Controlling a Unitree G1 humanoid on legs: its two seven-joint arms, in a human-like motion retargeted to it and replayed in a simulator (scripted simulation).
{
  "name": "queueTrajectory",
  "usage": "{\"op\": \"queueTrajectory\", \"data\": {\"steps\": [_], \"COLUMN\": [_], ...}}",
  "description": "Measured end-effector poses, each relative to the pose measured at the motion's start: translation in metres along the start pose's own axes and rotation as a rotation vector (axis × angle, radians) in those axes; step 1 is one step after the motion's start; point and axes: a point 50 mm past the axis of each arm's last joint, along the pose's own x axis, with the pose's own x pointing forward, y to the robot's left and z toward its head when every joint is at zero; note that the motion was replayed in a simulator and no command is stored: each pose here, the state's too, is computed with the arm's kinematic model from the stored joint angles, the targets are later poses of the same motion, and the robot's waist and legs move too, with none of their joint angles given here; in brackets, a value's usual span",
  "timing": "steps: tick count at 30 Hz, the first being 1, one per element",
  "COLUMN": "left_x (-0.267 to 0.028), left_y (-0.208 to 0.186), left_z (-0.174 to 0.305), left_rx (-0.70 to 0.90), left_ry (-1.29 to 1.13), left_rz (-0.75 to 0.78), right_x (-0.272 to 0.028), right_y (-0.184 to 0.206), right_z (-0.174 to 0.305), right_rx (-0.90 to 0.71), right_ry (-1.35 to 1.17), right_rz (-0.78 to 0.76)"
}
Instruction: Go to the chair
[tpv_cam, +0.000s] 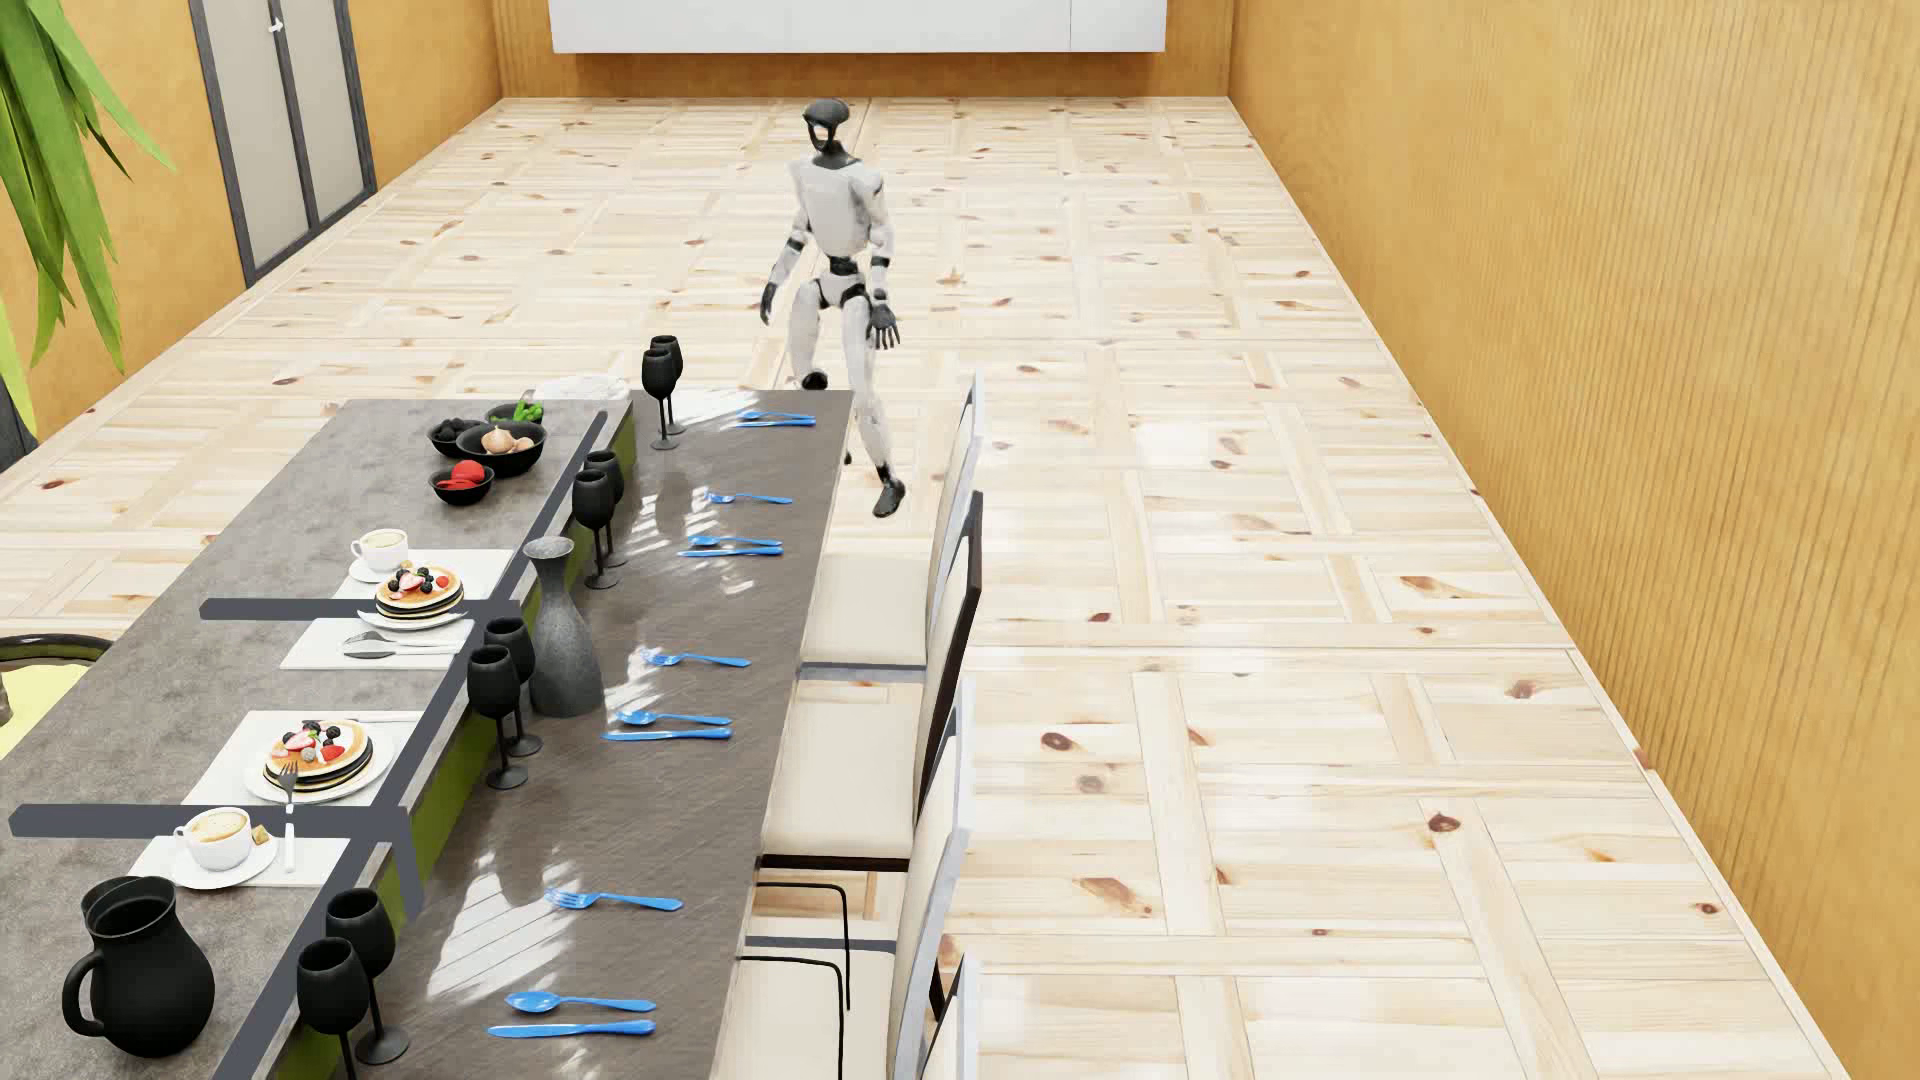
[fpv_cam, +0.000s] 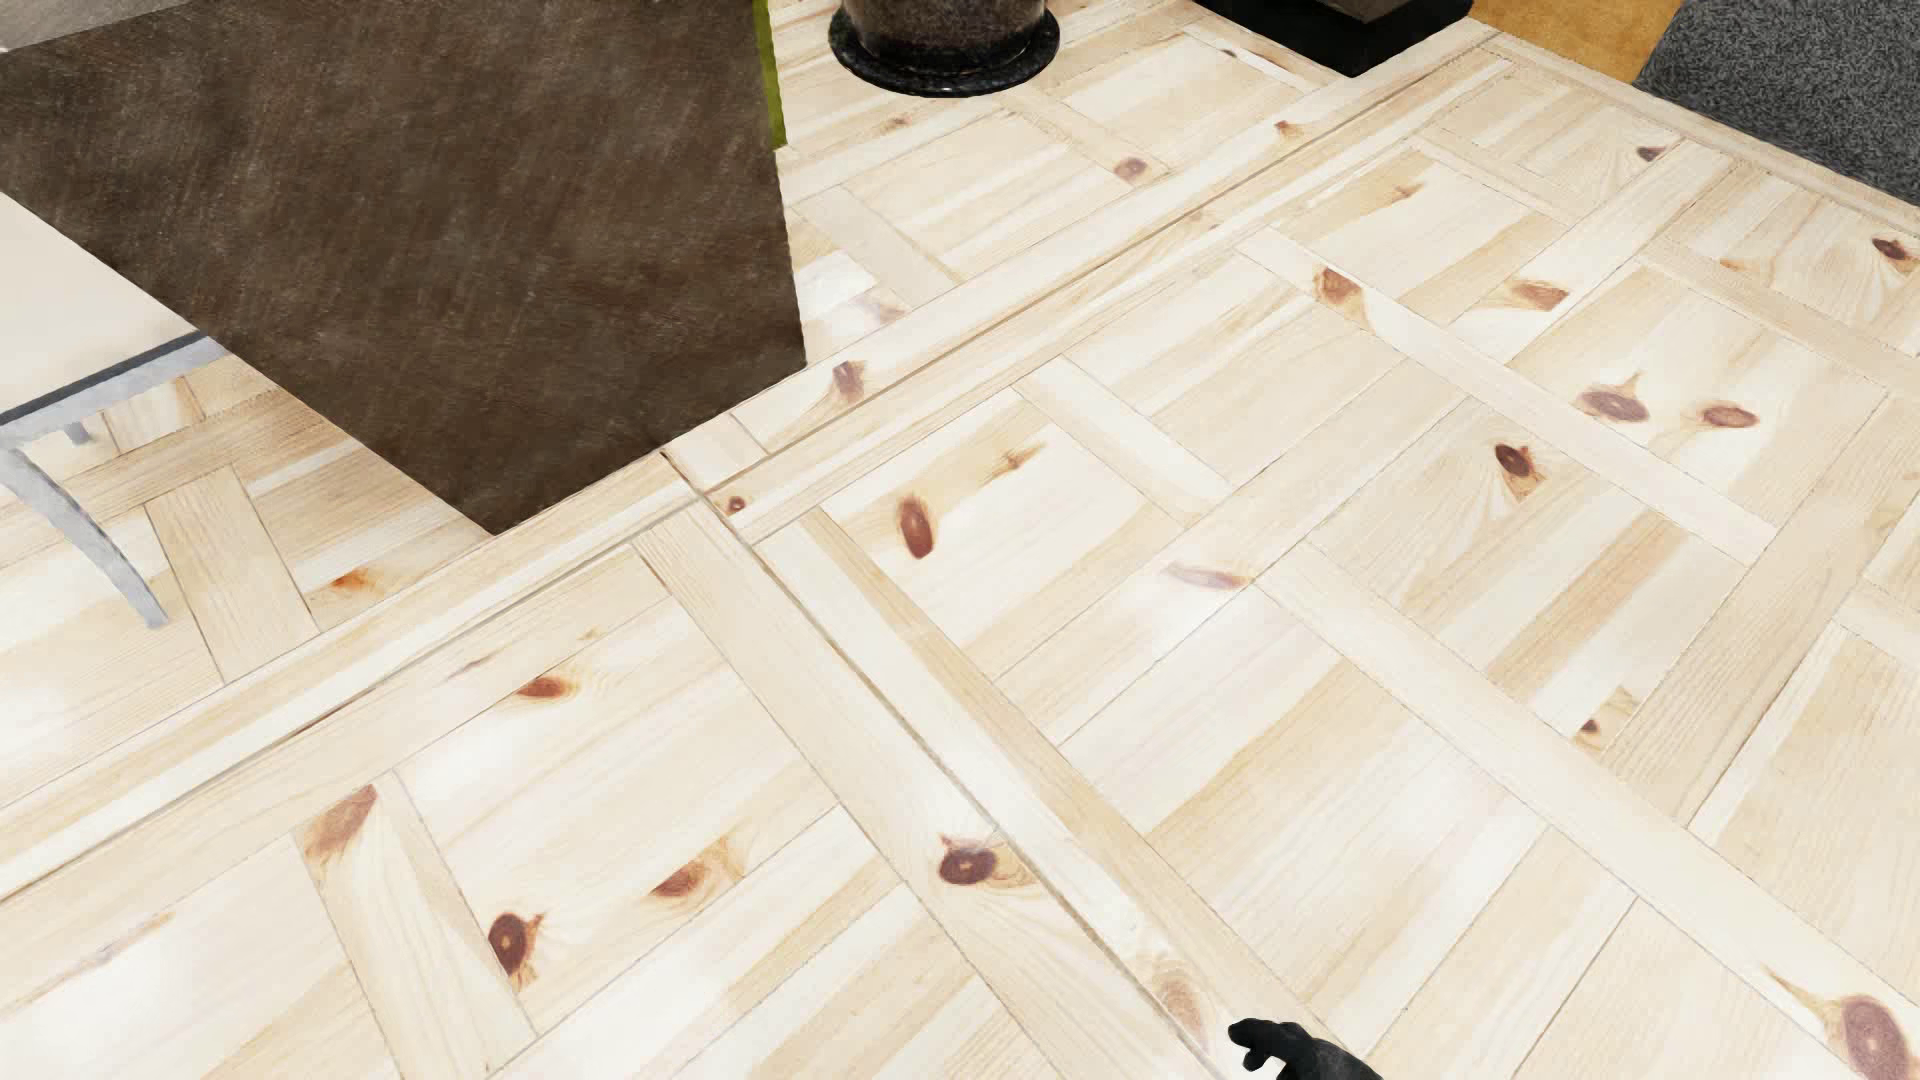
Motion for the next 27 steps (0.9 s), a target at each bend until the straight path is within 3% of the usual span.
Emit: {"op": "queueTrajectory", "data": {"steps": [7, 13, 18, 23, 27], "left_x": [0.006, 0.015, -0.01, -0.039, -0.022], "left_y": [0.003, 0.058, 0.089, 0.072, 0.043], "left_z": [0.031, 0.099, 0.168, 0.199, 0.161], "left_rx": [0.044, 0.182, 0.391, 0.452, 0.475], "left_ry": [-0.073, -0.343, -0.631, -0.822, -0.674], "left_rz": [-0.009, 0.087, 0.189, 0.143, 0.05], "right_x": [-0.013, -0.041, -0.058, -0.058, -0.052], "right_y": [0.0, 0.062, 0.103, 0.092, 0.07], "right_z": [-0.044, -0.072, -0.069, -0.078, -0.093], "right_rx": [0.02, 0.088, 0.032, 0.071, 0.132], "right_ry": [0.089, 0.211, 0.189, 0.213, 0.295], "right_rz": [-0.032, 0.136, 0.319, 0.256, 0.144]}}
